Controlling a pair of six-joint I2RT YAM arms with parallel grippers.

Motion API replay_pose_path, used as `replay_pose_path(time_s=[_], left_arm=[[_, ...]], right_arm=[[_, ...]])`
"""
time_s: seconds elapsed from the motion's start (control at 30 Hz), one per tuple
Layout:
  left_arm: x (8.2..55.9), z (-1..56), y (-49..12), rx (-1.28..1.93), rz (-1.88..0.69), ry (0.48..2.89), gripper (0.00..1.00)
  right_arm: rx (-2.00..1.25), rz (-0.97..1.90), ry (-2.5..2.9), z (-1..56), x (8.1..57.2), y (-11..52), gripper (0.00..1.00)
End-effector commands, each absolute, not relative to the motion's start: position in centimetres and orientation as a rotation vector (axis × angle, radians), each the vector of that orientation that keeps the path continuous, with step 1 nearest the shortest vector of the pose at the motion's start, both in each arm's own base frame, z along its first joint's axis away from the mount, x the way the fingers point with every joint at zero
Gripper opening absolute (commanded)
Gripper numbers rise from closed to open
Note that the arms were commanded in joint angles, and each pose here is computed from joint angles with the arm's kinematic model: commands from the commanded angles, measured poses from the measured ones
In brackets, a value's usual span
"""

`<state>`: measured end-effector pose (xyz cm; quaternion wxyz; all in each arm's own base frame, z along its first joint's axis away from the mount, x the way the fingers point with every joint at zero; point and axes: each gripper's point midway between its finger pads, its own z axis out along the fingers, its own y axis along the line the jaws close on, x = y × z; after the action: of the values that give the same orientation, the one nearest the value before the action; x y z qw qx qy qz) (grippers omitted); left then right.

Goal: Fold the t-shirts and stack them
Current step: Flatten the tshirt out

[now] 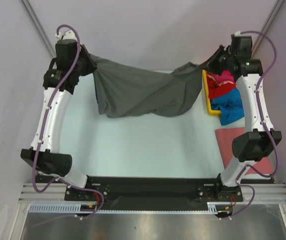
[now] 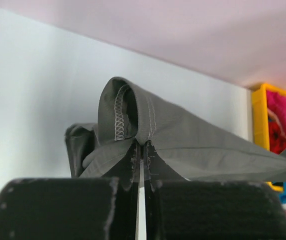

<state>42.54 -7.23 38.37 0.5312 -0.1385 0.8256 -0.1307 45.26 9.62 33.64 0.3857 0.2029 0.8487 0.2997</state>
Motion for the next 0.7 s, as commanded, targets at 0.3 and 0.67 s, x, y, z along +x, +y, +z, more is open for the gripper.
replay_pose_path(time_s=[0.3, 0.67], left_arm=[[38.4, 48.6, -8.9, -0.215, -0.521, 1.739, 0.00], [30.2, 39.2, -7.2, -0.241, -0.493, 1.848, 0.00]], right_arm=[[0.315, 0.711, 1.774, 49.4, 42.6, 8.1, 0.00], [0.275, 0.690, 1.756, 50.2, 33.0, 8.3, 0.00]])
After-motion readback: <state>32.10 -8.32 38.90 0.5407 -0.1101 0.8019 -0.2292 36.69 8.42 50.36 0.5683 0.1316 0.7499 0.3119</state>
